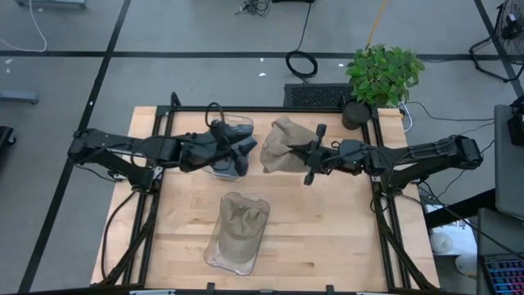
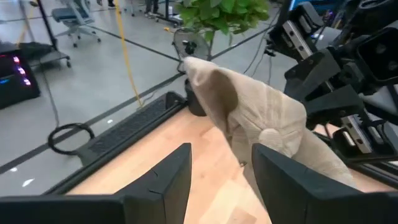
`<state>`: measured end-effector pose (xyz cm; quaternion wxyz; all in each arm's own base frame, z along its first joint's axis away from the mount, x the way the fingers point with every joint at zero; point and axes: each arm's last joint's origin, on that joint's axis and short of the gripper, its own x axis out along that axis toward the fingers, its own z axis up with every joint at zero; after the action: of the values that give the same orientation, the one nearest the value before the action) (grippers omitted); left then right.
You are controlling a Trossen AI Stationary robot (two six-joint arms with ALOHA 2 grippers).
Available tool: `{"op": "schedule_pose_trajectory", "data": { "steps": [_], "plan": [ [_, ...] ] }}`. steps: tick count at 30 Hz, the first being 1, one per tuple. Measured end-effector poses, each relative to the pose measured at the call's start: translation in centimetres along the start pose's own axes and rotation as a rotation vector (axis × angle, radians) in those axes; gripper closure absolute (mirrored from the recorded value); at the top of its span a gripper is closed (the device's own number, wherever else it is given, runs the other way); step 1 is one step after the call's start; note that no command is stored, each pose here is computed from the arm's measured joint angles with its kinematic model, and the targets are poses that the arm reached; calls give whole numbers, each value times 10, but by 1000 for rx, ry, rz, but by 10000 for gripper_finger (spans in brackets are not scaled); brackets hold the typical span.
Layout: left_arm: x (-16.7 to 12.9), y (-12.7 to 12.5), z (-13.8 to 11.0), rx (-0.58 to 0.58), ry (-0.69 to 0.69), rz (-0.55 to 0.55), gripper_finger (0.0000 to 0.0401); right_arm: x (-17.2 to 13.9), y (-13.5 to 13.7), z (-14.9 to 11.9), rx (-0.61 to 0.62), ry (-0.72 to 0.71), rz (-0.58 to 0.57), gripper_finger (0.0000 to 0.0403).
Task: Stack caps by color
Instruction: Stack the brown cap on the stacked brown caps in the bottom transparent bin
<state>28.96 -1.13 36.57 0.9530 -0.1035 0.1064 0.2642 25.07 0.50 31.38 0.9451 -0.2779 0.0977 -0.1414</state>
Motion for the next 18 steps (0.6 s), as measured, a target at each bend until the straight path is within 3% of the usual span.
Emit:
{"op": "schedule_pose_trajectory", "data": {
  "steps": [5, 9, 16, 18],
  "plan": [
    [5, 1, -1, -47, 4, -7, 226, -1, 0, 5, -7, -44, -15, 403],
    [6, 2, 1, -204, -2, -12, 226, -1, -1, 6, -13, -53, -21, 403],
    [10, -1, 13, -373, 42, -366, 226, -1, -1, 7, -33, -61, -26, 403],
    [11, 2, 15, -386, 48, -394, 226, -1, -2, 7, -32, -67, -30, 403]
  ]
}}
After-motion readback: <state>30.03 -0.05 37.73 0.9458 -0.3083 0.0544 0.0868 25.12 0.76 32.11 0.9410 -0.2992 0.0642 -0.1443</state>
